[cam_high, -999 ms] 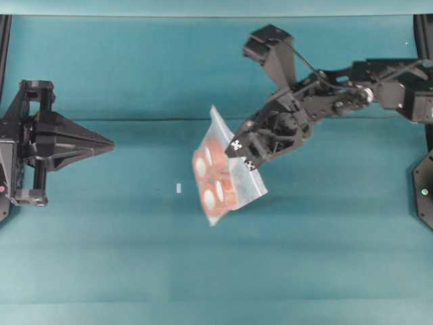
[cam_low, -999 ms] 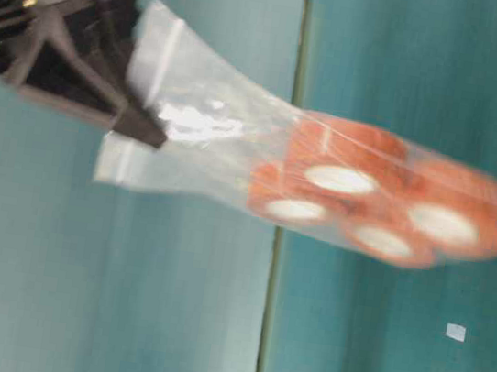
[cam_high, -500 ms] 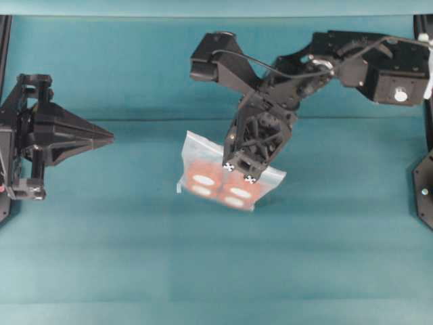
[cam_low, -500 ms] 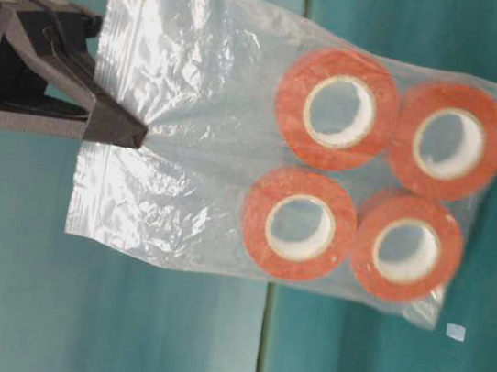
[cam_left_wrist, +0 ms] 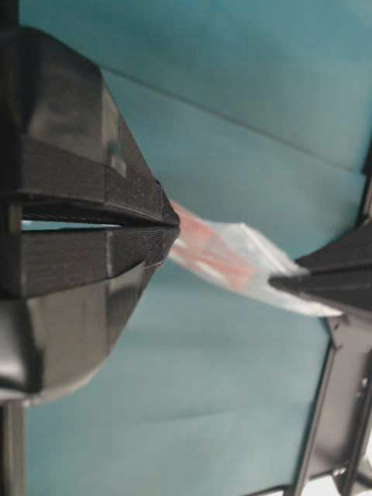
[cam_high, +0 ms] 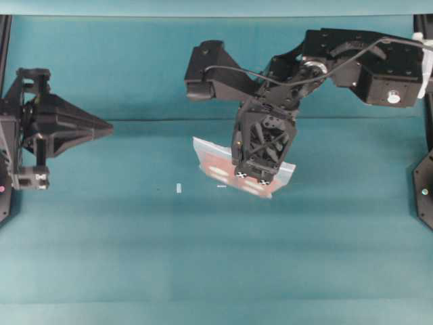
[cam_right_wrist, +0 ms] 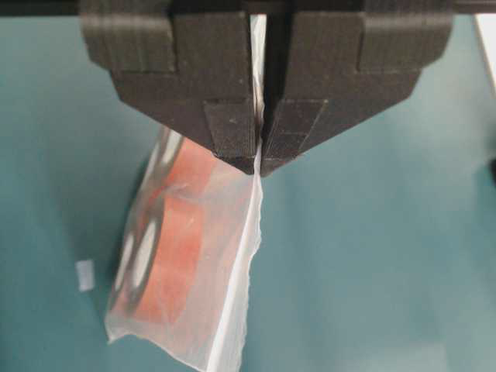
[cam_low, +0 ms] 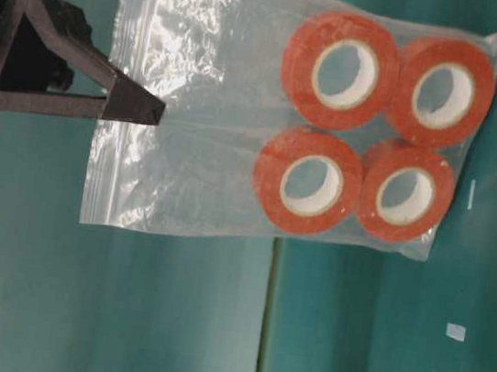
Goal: Hand over the clear zip bag and make it stand upright.
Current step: 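Lift the bag with the right gripper and rotate it to hang vertically, then hold the hanging bag with the right gripper near table center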
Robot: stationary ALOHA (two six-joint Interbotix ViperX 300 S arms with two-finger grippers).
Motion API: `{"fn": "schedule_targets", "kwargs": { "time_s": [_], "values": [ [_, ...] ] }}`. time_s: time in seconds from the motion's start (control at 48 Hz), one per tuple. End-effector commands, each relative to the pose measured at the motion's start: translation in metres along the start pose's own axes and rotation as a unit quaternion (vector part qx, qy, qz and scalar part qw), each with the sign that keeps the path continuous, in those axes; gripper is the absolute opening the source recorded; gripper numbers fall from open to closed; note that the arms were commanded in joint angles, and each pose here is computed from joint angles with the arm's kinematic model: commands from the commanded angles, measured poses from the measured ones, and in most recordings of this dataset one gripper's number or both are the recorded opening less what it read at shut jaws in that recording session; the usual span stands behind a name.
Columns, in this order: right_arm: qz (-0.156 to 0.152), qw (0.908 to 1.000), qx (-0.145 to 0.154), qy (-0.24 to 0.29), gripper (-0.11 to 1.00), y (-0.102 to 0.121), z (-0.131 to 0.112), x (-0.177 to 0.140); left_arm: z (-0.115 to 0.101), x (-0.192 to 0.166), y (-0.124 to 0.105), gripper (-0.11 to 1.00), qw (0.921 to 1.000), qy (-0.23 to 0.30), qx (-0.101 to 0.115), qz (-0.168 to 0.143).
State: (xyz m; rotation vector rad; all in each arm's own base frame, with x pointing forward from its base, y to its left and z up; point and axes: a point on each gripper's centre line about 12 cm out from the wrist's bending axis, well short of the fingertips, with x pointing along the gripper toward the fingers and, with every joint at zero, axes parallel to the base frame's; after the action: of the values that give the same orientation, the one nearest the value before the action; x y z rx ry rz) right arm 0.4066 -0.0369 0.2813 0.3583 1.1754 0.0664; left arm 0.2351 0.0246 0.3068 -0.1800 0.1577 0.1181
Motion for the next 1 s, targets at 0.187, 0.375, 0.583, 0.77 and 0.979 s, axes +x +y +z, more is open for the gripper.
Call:
{"fn": "schedule_targets", "kwargs": {
  "time_s": [0.187,0.375,0.583,0.77,0.979],
  "values": [
    [-0.016,0.9968,-0.077,-0.009,0.02,0.008,0.006,-0.010,0.003,0.001,0.001,-0.01,0.9990,0.028,-0.034,0.010],
    [-0.017,0.9937,-0.111,-0.009,0.02,0.009,0.007,-0.010,0.008,0.001,0.003,-0.01,0.9994,0.008,-0.033,0.010],
    [-0.016,0.9905,-0.136,-0.003,0.02,0.010,0.010,-0.011,0.014,0.000,0.001,-0.01,0.9992,-0.002,-0.040,0.008],
    [-0.013,0.9867,-0.162,0.002,0.02,0.013,0.013,-0.011,0.014,0.000,0.003,-0.01,0.9992,-0.004,-0.039,0.010],
    [-0.013,0.9846,-0.174,0.002,0.02,0.015,0.017,-0.009,0.013,0.002,0.003,0.15,0.9993,-0.001,-0.036,0.011]
  ]
}}
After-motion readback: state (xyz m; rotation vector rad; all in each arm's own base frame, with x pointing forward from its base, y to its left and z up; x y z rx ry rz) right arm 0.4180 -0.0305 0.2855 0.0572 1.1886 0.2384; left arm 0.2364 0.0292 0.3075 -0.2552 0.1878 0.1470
